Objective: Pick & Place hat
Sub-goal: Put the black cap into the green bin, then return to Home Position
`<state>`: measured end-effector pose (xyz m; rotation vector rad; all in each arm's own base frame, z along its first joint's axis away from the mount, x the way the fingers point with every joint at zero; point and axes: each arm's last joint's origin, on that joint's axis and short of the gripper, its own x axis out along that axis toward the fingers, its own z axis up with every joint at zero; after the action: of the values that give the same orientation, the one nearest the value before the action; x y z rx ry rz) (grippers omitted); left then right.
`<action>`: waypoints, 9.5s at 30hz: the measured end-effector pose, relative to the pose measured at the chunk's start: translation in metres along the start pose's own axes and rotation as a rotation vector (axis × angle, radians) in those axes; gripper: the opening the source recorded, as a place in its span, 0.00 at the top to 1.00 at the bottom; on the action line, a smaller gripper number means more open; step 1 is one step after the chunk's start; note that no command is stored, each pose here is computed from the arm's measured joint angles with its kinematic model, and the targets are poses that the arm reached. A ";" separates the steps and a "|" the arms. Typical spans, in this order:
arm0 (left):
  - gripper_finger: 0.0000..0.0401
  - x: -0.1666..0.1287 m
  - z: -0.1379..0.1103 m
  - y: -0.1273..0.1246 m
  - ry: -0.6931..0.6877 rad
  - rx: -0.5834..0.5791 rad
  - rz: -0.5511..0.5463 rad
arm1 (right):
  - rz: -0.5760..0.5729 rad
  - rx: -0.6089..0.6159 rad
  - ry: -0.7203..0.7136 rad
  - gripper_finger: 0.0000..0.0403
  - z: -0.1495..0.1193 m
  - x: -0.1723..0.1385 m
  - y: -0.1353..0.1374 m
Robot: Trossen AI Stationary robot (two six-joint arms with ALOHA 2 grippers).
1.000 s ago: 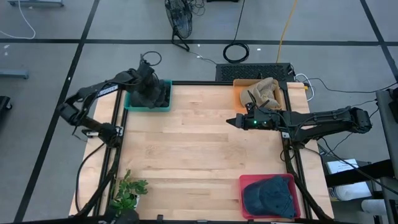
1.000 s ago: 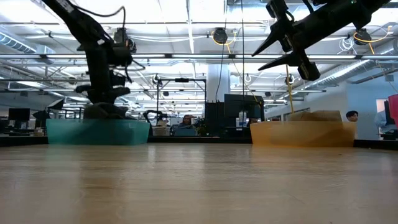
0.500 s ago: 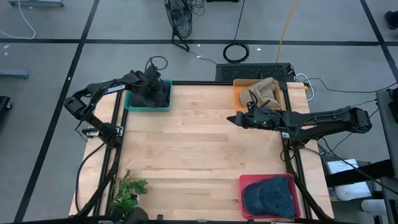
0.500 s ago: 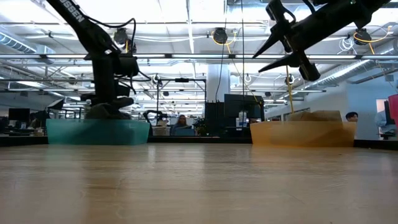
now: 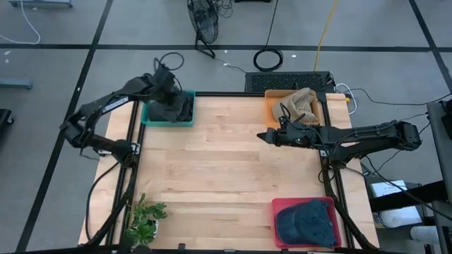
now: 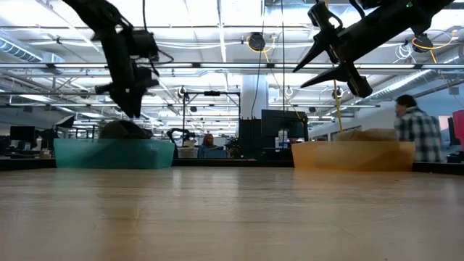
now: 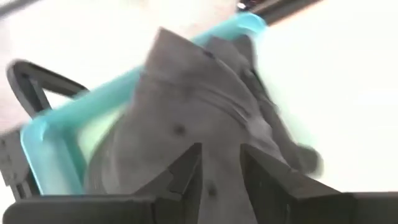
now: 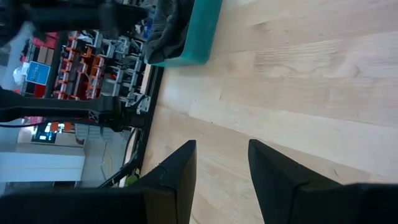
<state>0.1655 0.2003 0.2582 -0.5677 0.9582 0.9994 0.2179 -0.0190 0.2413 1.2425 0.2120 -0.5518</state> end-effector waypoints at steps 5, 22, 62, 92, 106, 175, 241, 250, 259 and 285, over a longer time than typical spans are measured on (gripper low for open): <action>0.71 -0.040 -0.021 -0.005 0.076 0.035 -0.147 | 0.007 -0.009 0.008 0.68 -0.002 0.000 0.001; 0.71 -0.038 -0.076 -0.024 0.335 0.187 -0.134 | 0.012 -0.097 0.023 0.68 -0.006 -0.001 0.002; 0.71 -0.027 -0.054 -0.029 0.136 0.089 -0.123 | 0.010 -0.067 0.029 0.68 -0.008 -0.002 0.002; 0.71 0.047 -0.051 -0.028 0.238 0.137 0.021 | 0.009 -0.067 0.028 0.68 -0.008 -0.002 0.002; 0.71 0.022 -0.052 -0.023 0.183 0.092 -0.019 | -0.020 -0.038 0.042 0.68 -0.011 0.006 -0.002; 0.71 0.008 -0.010 0.039 -0.175 -0.374 -0.160 | -0.052 0.023 -0.019 0.68 -0.011 0.011 -0.004; 0.71 -0.147 -0.082 -0.090 -0.389 -0.181 -1.002 | 0.416 -0.360 -0.092 0.68 0.024 -0.088 0.025; 0.71 -0.143 -0.068 -0.101 -0.308 -0.186 -1.193 | 0.446 -0.354 -0.114 0.68 0.027 -0.096 0.025; 0.71 -0.137 -0.078 -0.101 -0.336 -0.228 -0.997 | 0.527 -0.344 -0.132 0.71 0.019 -0.090 0.011; 0.98 -0.081 -0.139 -0.112 -0.187 -0.269 -1.205 | 0.909 -0.015 -0.334 1.00 -0.001 -0.080 -0.070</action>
<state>0.1926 0.0060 0.2595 -1.0667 0.1820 0.0683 0.1144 -0.0101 0.2175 1.0751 -0.6105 0.0446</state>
